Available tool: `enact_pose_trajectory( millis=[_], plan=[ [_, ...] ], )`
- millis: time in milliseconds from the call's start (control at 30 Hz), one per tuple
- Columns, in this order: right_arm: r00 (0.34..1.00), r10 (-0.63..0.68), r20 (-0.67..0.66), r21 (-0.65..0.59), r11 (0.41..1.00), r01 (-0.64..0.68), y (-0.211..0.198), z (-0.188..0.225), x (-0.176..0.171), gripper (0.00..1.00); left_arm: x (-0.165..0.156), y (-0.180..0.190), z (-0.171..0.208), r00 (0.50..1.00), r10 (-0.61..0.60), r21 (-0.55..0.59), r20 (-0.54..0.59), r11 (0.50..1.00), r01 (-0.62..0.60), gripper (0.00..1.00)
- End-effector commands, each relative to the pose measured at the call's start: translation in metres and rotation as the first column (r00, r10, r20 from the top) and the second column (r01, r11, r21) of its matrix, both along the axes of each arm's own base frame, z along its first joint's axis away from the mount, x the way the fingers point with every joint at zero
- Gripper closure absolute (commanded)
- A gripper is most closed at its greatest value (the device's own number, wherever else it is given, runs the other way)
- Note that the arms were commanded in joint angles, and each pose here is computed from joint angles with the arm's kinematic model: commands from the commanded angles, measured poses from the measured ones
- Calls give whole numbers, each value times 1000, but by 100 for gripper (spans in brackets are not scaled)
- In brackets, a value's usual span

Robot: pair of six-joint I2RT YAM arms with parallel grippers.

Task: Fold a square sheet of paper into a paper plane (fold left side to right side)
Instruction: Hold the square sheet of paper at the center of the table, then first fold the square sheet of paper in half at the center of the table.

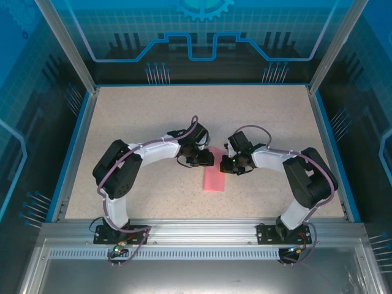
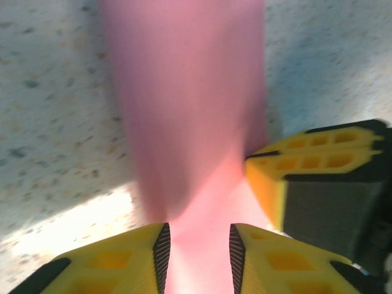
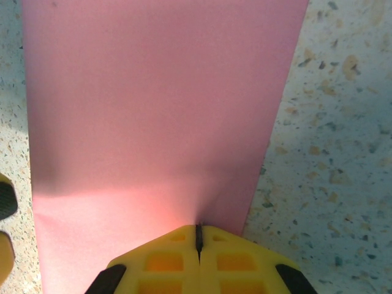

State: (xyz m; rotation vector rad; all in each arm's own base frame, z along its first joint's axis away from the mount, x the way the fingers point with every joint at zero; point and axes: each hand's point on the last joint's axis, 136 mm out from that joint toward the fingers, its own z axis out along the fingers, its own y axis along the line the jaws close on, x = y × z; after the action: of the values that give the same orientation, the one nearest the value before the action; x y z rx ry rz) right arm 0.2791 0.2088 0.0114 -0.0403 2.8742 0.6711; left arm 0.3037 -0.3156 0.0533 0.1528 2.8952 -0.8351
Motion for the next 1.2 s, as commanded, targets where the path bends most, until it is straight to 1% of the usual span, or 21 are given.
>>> enact_pose_trajectory(
  millis=[0, 67, 133, 367, 600, 700, 900, 1033, 1167],
  plan=[
    [995, 17, -102, -91, 995, -27, -13, -25, -25, 100, -6, -16, 2, 999, -35, -111, -34, 993, 31, 74],
    [995, 17, -101, -91, 995, -26, -13, -25, -25, 100, -6, -21, -3, 998, -40, -132, -49, 991, 33, 78],
    [995, 19, -103, -92, 995, -28, -13, -25, -25, 100, -6, -23, -8, 997, -42, -135, -61, 990, 34, 79],
    [993, 22, -116, -110, 993, -34, -14, -28, -28, 100, -6, -8, -38, 996, -26, -37, -85, 999, 23, 79],
    [990, 34, -137, -124, 991, -51, -16, -30, -31, 100, -5, 12, -56, 995, 4, 20, -104, 1000, -2, 79],
    [988, 40, -147, -125, 990, -58, -16, -31, -33, 100, -6, 21, -60, 994, 17, 27, -112, 1000, -14, 79],
    [986, 41, -159, -137, 989, -63, -18, -35, -36, 100, -5, 37, -55, 994, 38, 27, -103, 999, -35, 78],
    [986, 41, -159, -133, 989, -63, -17, -34, -35, 100, -2, 43, -42, 997, 36, 14, -74, 999, -35, 77],
    [987, 42, -152, -126, 990, -62, -16, -32, -34, 100, -1, 37, -21, 1000, 12, -51, -25, 999, -14, 78]
  ],
)
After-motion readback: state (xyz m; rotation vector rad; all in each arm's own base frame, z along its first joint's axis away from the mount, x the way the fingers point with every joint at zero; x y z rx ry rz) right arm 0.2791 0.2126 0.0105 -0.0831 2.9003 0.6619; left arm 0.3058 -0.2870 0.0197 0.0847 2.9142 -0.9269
